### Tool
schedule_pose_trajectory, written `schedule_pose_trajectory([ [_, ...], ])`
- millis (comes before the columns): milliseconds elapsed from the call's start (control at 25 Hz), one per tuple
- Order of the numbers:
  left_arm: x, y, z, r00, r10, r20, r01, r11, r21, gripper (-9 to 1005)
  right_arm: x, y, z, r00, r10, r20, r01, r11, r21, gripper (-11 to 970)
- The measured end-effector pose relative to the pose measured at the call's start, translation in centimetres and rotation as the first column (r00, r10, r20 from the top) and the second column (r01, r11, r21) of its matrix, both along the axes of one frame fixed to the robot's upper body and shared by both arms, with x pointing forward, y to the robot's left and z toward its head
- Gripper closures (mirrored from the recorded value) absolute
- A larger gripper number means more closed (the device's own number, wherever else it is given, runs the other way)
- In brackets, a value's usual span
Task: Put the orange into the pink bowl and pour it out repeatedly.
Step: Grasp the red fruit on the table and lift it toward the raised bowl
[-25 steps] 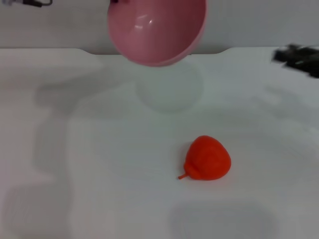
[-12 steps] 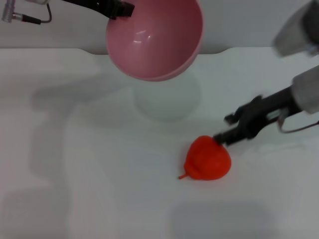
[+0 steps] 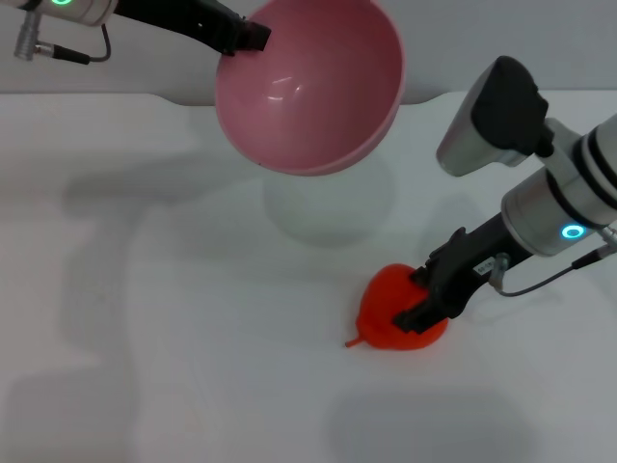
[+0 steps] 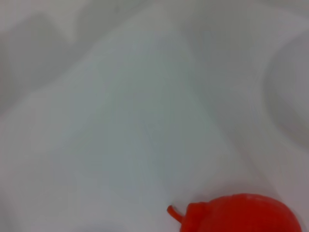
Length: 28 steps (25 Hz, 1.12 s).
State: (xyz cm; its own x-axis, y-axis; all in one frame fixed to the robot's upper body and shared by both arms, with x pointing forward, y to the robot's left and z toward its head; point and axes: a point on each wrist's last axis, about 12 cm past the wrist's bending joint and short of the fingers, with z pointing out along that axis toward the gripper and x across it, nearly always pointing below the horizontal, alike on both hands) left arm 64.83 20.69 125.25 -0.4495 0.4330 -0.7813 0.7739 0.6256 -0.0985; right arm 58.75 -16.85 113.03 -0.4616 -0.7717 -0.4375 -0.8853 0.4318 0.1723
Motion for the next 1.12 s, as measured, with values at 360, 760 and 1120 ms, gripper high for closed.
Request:
schedule_pose_trajectory([
  [360, -0.2, 0.0, -0.3, 1.0, 0.001, -0.009, -0.001, 1.0, -0.004, 952, 0.1, 1.2, -0.8, 0.999, -0.001, 0.045, 0.003, 0.999, -0.05, 414],
  [760, -0.5, 0.5, -0.9, 1.0, 0.009, -0.023, -0.009, 1.0, -0.007, 952, -0.2, 1.5, -1.9, 0.998, 0.012, 0.069, -0.005, 0.995, -0.101, 422],
  [1120, -0.6, 0.7, -1.2, 0.999, 0.013, -0.032, -0.013, 1.0, -0.009, 953, -0.4, 1.6, -1.6, 0.996, 0.014, 0.087, -0.005, 0.995, -0.095, 586],
])
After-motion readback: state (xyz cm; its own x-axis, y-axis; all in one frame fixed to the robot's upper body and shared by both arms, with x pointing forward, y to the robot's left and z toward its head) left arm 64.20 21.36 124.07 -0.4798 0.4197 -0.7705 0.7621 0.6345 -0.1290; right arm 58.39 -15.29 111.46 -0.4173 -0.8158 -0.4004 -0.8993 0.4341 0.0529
